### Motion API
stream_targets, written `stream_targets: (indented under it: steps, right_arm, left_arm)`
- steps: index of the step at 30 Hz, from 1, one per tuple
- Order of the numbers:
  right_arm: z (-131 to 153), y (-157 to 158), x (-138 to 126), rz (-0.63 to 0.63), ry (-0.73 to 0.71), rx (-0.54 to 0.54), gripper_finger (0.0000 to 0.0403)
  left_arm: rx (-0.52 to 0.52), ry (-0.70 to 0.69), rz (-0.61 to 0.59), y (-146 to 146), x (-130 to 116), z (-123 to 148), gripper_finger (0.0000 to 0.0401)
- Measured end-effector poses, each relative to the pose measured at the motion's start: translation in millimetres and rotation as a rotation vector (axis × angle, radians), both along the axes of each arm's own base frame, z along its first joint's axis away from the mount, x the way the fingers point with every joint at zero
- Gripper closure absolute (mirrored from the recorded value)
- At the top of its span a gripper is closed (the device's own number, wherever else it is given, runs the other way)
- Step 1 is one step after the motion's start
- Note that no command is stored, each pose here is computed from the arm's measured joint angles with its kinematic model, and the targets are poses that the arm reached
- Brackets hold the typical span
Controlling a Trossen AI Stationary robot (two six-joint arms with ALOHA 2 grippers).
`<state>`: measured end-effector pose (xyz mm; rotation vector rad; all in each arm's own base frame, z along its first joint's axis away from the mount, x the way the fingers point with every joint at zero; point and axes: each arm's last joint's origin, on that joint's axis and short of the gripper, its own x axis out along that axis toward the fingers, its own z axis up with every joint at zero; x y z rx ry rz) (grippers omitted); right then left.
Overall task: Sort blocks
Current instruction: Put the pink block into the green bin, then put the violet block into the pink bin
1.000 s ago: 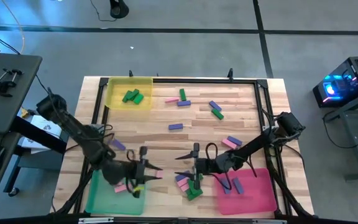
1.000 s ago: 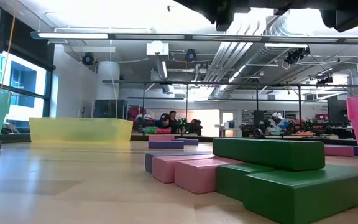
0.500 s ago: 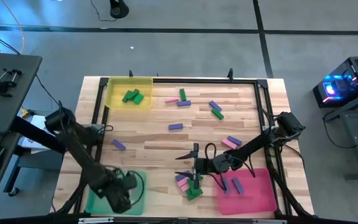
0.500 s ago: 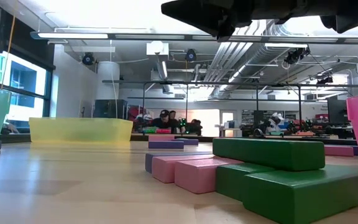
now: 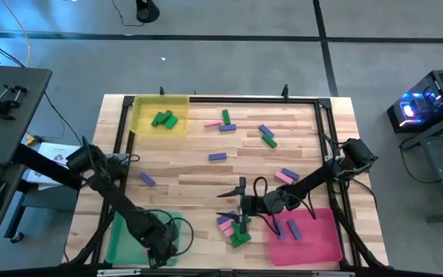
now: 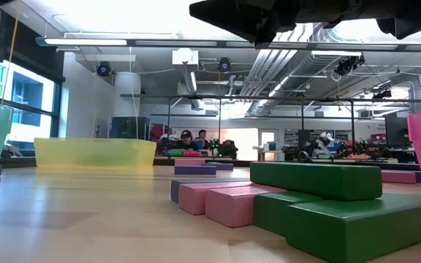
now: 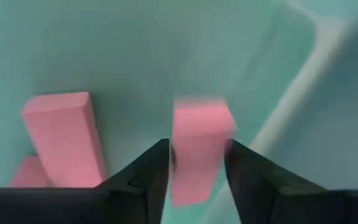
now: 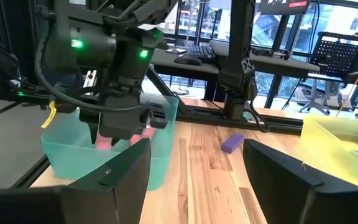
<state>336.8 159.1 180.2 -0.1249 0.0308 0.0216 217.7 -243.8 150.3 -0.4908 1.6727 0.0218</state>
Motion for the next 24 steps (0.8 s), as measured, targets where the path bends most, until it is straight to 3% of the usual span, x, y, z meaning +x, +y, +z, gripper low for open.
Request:
stream_targets:
  steps: [4, 8, 11, 16, 21, 24]
  right_arm:
    - [0.0, 0.0, 0.0, 0.000, 0.000, 0.000, 0.0163]
    - [-0.8, 0.0, 0.0, 0.000, 0.008, -0.004, 0.0163]
    - [-1.7, -0.1, -0.1, -0.001, 0.017, -0.009, 0.0163]
    - [-3.2, -0.2, -0.2, -0.004, 0.031, -0.015, 0.0162]
    - [-4.0, 0.4, -0.5, -0.002, 0.038, -0.016, 0.0163]
    - [-4.8, 1.7, -1.3, -0.002, 0.046, -0.021, 0.0162]
  left_arm:
    - [-0.053, 0.023, -0.057, 12.3, 8.2, 5.7, 0.0216]
    - [-0.175, 0.088, -0.095, 27.5, 17.8, 13.0, 0.0184]
    - [-0.237, 0.121, -0.097, 40.9, 22.0, 22.1, 0.0171]
    - [-0.255, 0.096, -0.112, 63.2, 19.4, 46.1, 0.0168]
    - [-0.206, -0.115, -0.122, 82.1, 20.9, 74.1, 0.0171]
    - [-0.067, -0.335, -0.159, 89.9, 26.5, 85.3, 0.0171]
